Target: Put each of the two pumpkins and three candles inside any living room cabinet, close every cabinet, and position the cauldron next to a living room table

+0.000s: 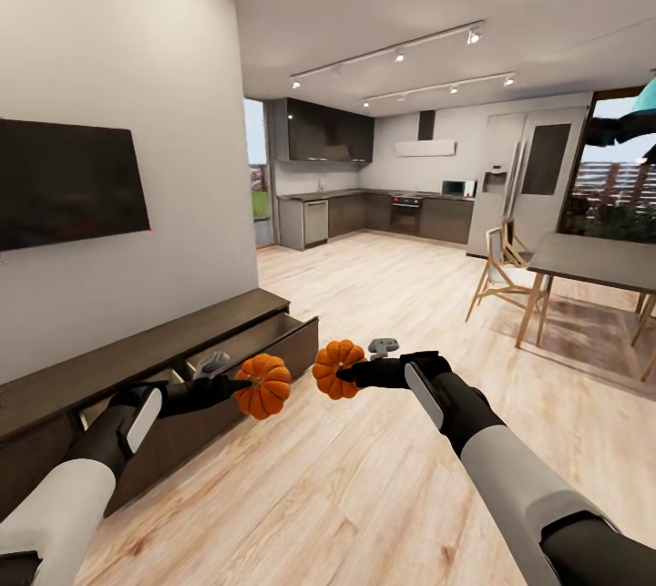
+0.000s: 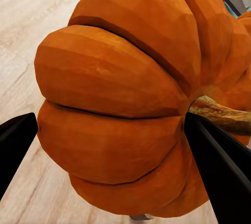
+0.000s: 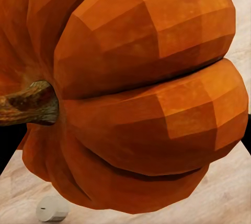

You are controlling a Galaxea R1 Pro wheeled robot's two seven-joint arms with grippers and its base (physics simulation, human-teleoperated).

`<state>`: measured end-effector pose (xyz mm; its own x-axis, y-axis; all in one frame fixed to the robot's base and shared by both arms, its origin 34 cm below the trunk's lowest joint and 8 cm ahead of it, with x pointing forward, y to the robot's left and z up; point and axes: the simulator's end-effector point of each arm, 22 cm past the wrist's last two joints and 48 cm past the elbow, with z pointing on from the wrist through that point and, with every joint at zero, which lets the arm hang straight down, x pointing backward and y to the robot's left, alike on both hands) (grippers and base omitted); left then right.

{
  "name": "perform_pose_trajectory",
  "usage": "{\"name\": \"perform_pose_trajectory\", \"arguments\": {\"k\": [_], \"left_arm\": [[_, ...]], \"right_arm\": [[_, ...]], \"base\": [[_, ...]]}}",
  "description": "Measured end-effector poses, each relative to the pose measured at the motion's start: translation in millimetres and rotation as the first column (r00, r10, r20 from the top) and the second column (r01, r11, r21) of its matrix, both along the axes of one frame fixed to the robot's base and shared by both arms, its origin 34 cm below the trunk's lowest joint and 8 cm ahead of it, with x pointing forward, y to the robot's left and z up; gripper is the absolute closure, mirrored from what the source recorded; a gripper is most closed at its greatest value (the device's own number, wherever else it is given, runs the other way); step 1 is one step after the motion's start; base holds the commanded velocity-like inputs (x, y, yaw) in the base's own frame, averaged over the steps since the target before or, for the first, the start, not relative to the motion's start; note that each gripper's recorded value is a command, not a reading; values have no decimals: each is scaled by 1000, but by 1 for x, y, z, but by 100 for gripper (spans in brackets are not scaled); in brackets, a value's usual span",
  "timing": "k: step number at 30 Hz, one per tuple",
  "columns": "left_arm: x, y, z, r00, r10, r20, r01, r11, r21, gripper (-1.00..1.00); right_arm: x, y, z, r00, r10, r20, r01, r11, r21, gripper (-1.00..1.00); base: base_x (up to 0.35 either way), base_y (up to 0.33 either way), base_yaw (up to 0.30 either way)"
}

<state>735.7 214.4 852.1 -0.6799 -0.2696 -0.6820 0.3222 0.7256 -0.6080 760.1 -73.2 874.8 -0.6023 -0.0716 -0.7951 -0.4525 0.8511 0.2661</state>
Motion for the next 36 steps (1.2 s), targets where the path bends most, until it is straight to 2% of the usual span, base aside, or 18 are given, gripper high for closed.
{"name": "perform_pose_trajectory", "arguments": {"k": [9, 18, 31, 36], "left_arm": [[0, 0, 0, 1000, 0, 0, 0, 1000, 0, 100], [0, 0, 0, 1000, 1, 1, -1, 1000, 0, 100], [0, 1, 0, 1000, 3, 0, -3, 1000, -1, 100], [0, 1, 1, 1000, 2, 1, -2, 1000, -1, 100]], "right_arm": [[0, 0, 0, 1000, 0, 0, 0, 1000, 1, 100], [0, 0, 0, 1000, 0, 0, 0, 1000, 0, 100], [0, 0, 0, 1000, 0, 0, 0, 1000, 1, 100], [0, 0, 0, 1000, 1, 0, -1, 1000, 1, 100]], "base": [[10, -4, 144], [221, -71, 13], [27, -6, 0], [182, 0, 0]]}}
